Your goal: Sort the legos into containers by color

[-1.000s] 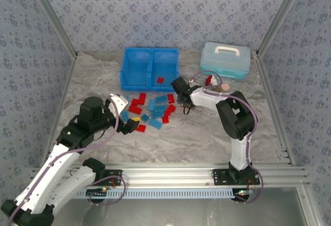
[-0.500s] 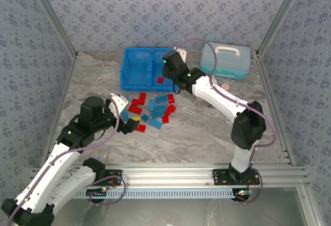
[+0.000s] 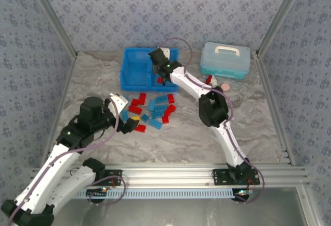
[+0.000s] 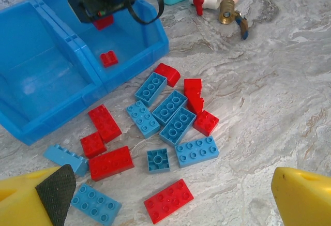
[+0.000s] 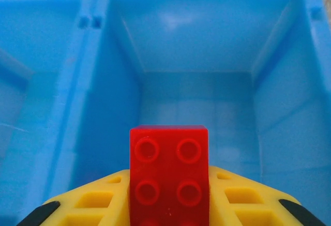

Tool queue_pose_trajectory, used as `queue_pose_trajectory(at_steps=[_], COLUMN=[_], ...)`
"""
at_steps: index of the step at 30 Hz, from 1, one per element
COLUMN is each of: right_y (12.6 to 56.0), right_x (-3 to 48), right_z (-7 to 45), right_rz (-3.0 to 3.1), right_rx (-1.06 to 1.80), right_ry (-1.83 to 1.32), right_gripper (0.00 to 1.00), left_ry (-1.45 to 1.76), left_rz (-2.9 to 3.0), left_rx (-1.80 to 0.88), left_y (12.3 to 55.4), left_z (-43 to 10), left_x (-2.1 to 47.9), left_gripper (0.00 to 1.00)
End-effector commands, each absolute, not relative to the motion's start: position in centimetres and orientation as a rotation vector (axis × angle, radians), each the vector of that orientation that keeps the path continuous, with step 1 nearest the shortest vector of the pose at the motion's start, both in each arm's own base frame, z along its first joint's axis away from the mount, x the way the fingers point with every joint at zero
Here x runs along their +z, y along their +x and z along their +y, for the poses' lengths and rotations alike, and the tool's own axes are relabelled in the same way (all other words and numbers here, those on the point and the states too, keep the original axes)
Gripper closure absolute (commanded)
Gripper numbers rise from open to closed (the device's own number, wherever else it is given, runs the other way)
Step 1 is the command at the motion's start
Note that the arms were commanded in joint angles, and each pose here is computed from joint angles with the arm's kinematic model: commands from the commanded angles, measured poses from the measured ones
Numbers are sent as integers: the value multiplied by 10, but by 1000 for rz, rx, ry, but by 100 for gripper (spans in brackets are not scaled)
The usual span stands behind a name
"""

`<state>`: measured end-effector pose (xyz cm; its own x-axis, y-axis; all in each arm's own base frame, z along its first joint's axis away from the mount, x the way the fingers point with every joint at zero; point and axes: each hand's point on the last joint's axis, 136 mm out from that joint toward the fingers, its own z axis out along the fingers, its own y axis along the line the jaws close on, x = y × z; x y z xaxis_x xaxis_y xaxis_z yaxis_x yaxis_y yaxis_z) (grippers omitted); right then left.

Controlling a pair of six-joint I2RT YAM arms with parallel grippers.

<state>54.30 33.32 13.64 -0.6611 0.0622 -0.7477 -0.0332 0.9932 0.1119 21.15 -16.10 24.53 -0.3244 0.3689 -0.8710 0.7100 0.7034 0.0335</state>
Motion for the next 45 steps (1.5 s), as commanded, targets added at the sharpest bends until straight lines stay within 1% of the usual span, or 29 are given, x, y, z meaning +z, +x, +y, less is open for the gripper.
queue_pose_trajectory(at_steps=[1, 4, 7, 9, 11, 15, 18, 21, 24, 27, 30, 33, 37, 42, 45], right_y=[547, 546, 540, 537, 535, 521, 496, 459, 412, 362, 323, 298, 285, 290, 294], right_x=[123, 102, 102, 114, 134, 182, 216, 233, 234, 208, 179, 151, 110, 75, 59], right_z=[337, 338, 336, 339, 340, 334, 327, 319, 311, 301, 292, 295, 303, 319, 318], right_rz=[2318, 2363, 2386, 2374, 2349, 2304, 2269, 2252, 2267, 2333, 2431, 2500, 2606, 2677, 2702], right_rx=[164, 166, 169, 180, 190, 196, 197, 207, 256, 281, 294, 286, 285, 314, 290], right_ry=[29, 39, 53, 38, 23, 12, -10, -57, -130, -211, -250, -317, -325, -313, -267], right_gripper=[65, 62, 53, 47, 45, 46, 47, 47, 46, 45, 43, 42, 41, 42, 43], left_ry=[826, 826, 824, 824, 824, 824, 825, 824, 822, 825, 826, 829, 833, 840, 838], left_rz=[1910, 1911, 1910, 1908, 1910, 1910, 1910, 1909, 1905, 1909, 1916, 1921, 1933, 1958, 1967], left_rx=[-438, -438, -439, -439, -439, -440, -440, -440, -450, -452, -449, -453, -446, -456, -452], left_y=[212, 212, 212, 212, 212, 212, 212, 212, 212, 212, 212, 213, 215, 216, 217], left_z=[-162, -161, -161, -161, -161, -162, -162, -162, -163, -163, -163, -164, -164, -167, -167], left_x=[254, 253, 253, 254, 253, 253, 253, 254, 254, 253, 251, 250, 245, 240, 238], left_gripper=[1, 1, 1, 1, 1, 1, 1, 1, 1, 1, 1, 1, 1, 1, 1])
